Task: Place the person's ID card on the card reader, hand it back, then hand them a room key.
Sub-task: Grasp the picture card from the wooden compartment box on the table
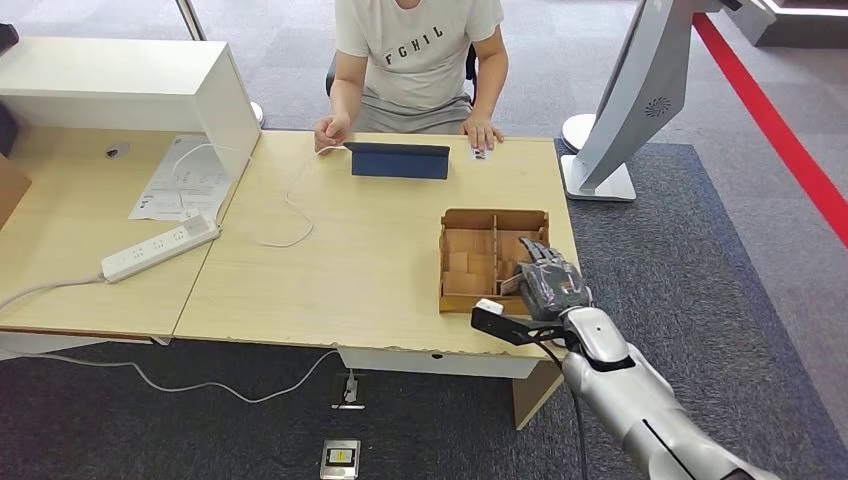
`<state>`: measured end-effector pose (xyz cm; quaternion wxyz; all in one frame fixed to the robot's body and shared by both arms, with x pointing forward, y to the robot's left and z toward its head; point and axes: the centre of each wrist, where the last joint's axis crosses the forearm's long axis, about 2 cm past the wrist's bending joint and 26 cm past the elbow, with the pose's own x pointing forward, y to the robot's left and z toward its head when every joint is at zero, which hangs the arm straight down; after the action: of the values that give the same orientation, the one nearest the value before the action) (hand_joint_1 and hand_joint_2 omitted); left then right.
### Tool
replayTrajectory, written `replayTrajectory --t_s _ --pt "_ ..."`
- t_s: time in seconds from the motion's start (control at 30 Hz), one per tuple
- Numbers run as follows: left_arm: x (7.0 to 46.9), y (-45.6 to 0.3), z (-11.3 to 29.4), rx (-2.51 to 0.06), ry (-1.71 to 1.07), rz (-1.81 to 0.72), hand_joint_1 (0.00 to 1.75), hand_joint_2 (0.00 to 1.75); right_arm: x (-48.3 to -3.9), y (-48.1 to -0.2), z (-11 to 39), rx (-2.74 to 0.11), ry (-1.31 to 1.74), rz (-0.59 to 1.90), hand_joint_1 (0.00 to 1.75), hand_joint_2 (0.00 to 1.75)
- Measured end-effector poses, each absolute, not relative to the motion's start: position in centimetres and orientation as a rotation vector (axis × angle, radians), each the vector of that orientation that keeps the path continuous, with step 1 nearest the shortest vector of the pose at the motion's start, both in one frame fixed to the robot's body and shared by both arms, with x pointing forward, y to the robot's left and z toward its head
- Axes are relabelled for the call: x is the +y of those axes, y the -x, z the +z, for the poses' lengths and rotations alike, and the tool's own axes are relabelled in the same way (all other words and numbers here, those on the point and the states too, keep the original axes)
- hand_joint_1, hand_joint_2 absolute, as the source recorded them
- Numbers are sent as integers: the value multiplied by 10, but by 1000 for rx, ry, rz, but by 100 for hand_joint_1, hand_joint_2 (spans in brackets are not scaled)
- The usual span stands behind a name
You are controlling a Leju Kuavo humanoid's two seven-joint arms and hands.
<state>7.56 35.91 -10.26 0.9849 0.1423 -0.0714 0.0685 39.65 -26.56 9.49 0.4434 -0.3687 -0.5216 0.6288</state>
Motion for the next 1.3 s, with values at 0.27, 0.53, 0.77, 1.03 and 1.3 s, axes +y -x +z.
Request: replayTrajectory --t_s 0.27,0.53,0.77,1.03,1.3 --pt "359 -76 -103 -151 -284 133 0 0 -265 -400 104 -1417 946 1497 175 175" --pt "358 -76 -103 -172 -274 121 0 0 -263 -415 132 -1635 1029 1411 175 175" --pt "358 -76 -103 -184 -263 108 0 0 -253 -432 164 -1713 1099 1391 175 175" --pt "358 -76 -103 -185 -250 100 0 0 -234 -449 203 -1782 1122 1409 175 175" --pt "357 -77 -103 -190 -249 92 0 0 -203 -476 262 -1754 1220 1461 175 175"
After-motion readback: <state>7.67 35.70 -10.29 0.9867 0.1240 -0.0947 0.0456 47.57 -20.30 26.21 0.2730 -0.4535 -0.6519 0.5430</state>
